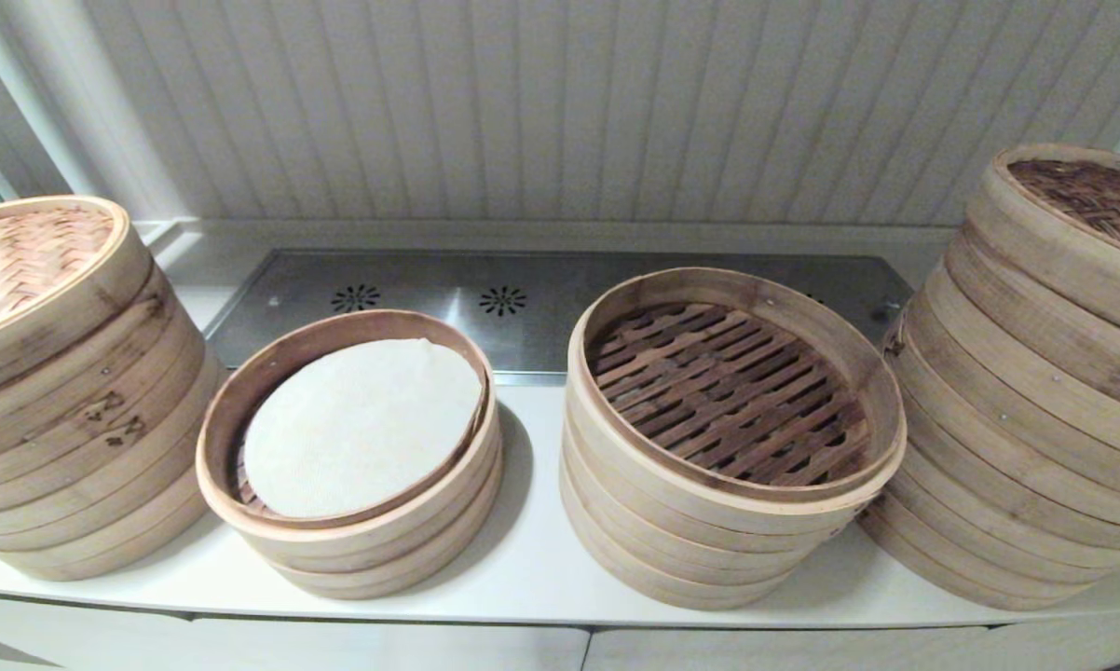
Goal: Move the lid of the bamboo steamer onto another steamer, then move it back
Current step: Pick up the steamer
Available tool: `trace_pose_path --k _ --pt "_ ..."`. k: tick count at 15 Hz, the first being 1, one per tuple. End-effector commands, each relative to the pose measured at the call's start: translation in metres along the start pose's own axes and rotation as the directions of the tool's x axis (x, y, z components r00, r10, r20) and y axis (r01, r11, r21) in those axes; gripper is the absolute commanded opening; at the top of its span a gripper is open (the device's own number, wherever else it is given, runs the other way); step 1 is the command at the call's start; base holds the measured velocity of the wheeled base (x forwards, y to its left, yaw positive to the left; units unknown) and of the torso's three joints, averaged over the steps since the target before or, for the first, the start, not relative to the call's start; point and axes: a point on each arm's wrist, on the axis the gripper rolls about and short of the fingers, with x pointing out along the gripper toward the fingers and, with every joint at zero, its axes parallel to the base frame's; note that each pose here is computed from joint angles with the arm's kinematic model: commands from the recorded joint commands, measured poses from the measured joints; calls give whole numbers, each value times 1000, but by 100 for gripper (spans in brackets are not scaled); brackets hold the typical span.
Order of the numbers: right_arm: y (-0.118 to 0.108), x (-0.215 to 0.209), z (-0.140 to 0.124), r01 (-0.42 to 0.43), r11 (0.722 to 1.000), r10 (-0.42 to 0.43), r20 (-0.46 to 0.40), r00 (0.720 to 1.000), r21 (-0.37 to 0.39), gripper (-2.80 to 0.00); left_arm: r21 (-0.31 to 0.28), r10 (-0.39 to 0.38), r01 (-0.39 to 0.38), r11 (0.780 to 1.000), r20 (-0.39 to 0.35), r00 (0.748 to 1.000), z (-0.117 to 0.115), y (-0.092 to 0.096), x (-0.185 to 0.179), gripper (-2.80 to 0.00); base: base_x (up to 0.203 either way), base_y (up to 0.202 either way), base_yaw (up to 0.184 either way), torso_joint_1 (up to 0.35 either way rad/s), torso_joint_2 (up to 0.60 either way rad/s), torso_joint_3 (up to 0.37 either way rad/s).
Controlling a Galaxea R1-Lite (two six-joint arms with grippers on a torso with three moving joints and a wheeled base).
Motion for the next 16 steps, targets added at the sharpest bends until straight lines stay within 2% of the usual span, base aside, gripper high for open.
trace_pose_path --k 1,3,4,7,9,10,12,14,16 --pt "0 0 0 1 1000 -1 -2 1000 1 -280 9 138 -137 990 -22 990 -41 17 7 -280 0 0 0 0 0 0" --pt "0 0 0 1 1000 -1 -2 1000 1 -280 29 202 -201 979 -26 979 -78 30 16 -280 0 0 0 0 0 0" --pt "0 0 0 1 1000 -1 -2 1000 1 -280 39 199 -198 979 -31 979 -98 35 19 -280 0 0 0 0 0 0" --pt "0 0 0 1 1000 -1 -2 1000 1 -280 45 192 -189 981 -77 978 -134 46 30 -280 0 0 0 0 0 0" --pt "0 0 0 1 1000 -1 -2 1000 1 -280 48 188 -185 982 -78 979 -162 53 44 -280 0 0 0 0 0 0" --pt "0 0 0 1 1000 -1 -2 1000 1 -280 50 183 -181 982 -60 981 -171 56 48 -280 0 0 0 0 0 0" --pt "0 0 0 1 1000 -1 -2 1000 1 -280 68 176 -178 982 36 984 -177 55 46 -280 0 0 0 0 0 0" --pt "0 0 0 1 1000 -1 -2 1000 1 -280 119 185 -198 973 115 976 -181 54 41 -280 0 0 0 0 0 0" --pt "0 0 0 1 1000 -1 -2 1000 1 -280 144 299 -312 939 105 948 -186 58 42 -280 0 0 0 0 0 0"
